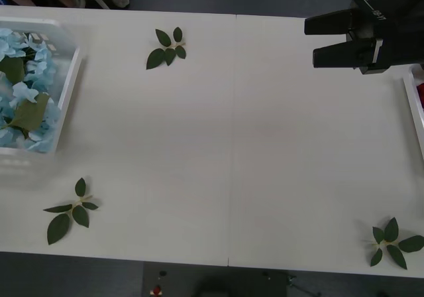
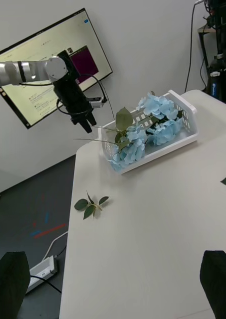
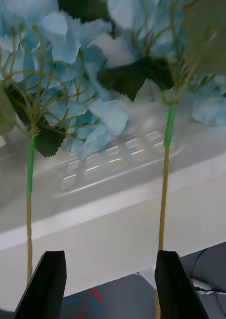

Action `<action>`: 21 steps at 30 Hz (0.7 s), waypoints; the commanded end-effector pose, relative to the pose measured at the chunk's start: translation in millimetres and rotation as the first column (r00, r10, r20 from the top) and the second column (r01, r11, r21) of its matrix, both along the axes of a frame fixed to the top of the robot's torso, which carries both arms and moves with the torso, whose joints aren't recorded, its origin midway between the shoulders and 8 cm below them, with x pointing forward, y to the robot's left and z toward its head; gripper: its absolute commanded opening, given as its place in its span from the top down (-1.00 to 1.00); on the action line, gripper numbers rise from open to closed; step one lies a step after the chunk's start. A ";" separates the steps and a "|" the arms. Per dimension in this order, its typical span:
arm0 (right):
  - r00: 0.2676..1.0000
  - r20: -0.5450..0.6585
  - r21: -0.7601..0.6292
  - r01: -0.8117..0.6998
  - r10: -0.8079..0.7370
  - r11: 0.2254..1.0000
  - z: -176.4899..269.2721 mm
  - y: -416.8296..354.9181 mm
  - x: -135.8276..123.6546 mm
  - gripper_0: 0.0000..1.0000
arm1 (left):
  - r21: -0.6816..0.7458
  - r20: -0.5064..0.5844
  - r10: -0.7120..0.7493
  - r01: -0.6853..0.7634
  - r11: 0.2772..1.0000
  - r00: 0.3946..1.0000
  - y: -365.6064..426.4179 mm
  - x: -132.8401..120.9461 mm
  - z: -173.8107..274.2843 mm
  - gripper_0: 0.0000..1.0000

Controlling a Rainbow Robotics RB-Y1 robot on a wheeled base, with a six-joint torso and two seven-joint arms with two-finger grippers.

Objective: Put the red flowers into the right box and the blue flowers into the left box

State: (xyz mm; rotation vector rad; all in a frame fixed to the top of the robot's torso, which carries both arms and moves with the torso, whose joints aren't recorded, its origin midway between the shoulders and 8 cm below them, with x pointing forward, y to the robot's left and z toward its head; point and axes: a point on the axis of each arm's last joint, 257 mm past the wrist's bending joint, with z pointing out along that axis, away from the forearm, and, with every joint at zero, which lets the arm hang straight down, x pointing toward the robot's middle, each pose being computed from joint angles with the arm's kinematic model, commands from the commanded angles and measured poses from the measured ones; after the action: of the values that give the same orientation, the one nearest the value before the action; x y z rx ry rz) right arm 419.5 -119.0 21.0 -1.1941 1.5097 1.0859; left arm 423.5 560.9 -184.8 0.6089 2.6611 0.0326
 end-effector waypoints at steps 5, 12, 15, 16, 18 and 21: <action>1.000 0.022 0.005 0.004 -0.004 1.000 11.0 -3.9 -1.6 -1.00 | -0.156 0.260 -0.270 0.316 0.936 0.927 -73.1 19.0 140.2 -0.35; 1.000 0.022 0.005 0.004 -0.004 1.000 11.0 -3.9 -1.6 -1.00 | -0.297 0.435 -0.429 0.576 0.762 0.792 -205.2 34.8 151.4 -1.00; 1.000 0.022 0.005 0.004 -0.004 1.000 11.0 -3.9 -1.6 -1.00 | -0.322 0.516 -0.410 0.613 0.721 0.752 -257.3 41.4 129.9 -1.00; 1.000 0.022 0.005 0.004 -0.004 1.000 11.0 -3.9 -1.6 -0.99 | -0.332 0.552 -0.381 0.615 0.715 0.741 -277.3 43.2 120.5 -1.00; 1.000 0.022 0.005 0.004 -0.004 1.000 11.0 -3.9 -1.6 -0.96 | -0.346 0.608 -0.330 0.616 0.708 0.722 -306.6 42.6 112.3 -1.00; 1.000 0.022 0.005 0.004 -0.004 1.000 11.0 -3.9 -1.6 -0.93 | -0.348 0.684 -0.266 0.625 0.699 0.679 -349.4 32.1 110.1 -1.00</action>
State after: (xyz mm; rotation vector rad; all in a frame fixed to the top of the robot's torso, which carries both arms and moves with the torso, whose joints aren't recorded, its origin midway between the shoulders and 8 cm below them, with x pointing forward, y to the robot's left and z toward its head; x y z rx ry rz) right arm 419.3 -121.3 15.9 -1.1839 1.5210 1.0921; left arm 470.9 224.8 -62.6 0.8551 1.7264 -0.6292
